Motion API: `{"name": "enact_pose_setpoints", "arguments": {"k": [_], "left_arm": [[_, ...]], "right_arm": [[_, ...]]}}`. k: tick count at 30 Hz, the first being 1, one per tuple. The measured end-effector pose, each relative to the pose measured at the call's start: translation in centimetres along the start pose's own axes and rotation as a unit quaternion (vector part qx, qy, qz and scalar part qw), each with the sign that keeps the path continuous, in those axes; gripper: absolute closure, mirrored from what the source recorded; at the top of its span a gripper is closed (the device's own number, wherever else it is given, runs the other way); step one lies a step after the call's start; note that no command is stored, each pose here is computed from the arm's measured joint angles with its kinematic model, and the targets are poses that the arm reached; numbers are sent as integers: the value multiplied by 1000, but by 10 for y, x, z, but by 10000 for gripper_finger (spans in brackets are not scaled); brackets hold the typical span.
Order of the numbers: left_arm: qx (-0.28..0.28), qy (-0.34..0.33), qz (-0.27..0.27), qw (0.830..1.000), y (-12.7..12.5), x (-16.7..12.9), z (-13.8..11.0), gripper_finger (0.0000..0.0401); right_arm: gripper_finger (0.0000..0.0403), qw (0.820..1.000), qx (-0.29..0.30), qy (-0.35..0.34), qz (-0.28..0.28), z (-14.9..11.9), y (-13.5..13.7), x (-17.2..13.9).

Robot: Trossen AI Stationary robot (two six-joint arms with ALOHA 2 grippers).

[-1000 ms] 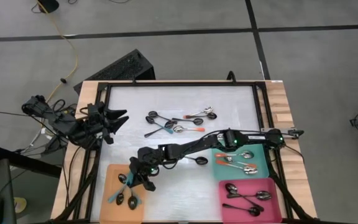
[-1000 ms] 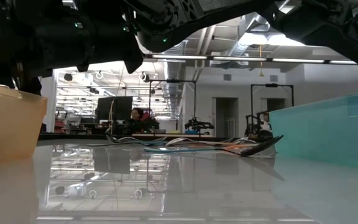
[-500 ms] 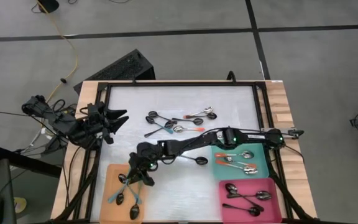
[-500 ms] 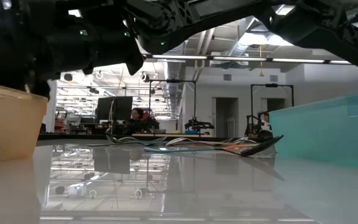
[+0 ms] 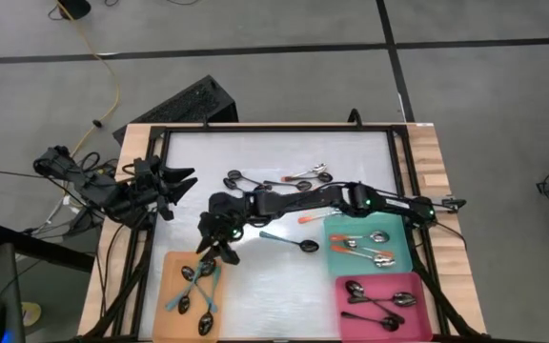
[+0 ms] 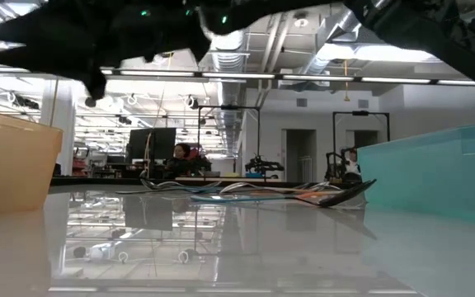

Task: Sort silverware by color (type)
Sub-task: Put the orange spoon into the blue bin

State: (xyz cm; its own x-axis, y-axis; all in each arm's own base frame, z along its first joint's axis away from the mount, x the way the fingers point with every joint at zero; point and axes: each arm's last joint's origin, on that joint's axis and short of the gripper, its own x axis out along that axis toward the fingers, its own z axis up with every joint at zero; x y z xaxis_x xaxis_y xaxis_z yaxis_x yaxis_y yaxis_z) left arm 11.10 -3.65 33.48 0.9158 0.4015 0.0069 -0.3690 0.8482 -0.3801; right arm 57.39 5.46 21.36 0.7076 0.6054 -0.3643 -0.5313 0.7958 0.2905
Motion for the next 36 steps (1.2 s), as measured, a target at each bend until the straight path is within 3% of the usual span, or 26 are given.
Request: {"name": "enact_pose_setpoints", "arguments": {"k": [4, 9, 22, 30, 36], "left_arm": [[0, 1, 0, 1000, 0, 0, 0, 250], [9, 8, 2, 1000, 1, 0, -2, 250], [8, 44, 20, 999, 6, -1, -12, 250], [9, 58, 29, 998, 7, 0, -17, 250], [4, 60, 31, 998, 6, 1, -18, 250]], "right_arm": [[254, 997, -33, 53, -36, 12, 8, -24], [255, 981, -79, 138, -110, 25, 23, -58], [255, 931, -58, 256, -253, 58, 76, -141], [255, 929, -49, 262, -259, 86, 124, -219], [255, 916, -25, 243, -317, 100, 153, -294]]}}
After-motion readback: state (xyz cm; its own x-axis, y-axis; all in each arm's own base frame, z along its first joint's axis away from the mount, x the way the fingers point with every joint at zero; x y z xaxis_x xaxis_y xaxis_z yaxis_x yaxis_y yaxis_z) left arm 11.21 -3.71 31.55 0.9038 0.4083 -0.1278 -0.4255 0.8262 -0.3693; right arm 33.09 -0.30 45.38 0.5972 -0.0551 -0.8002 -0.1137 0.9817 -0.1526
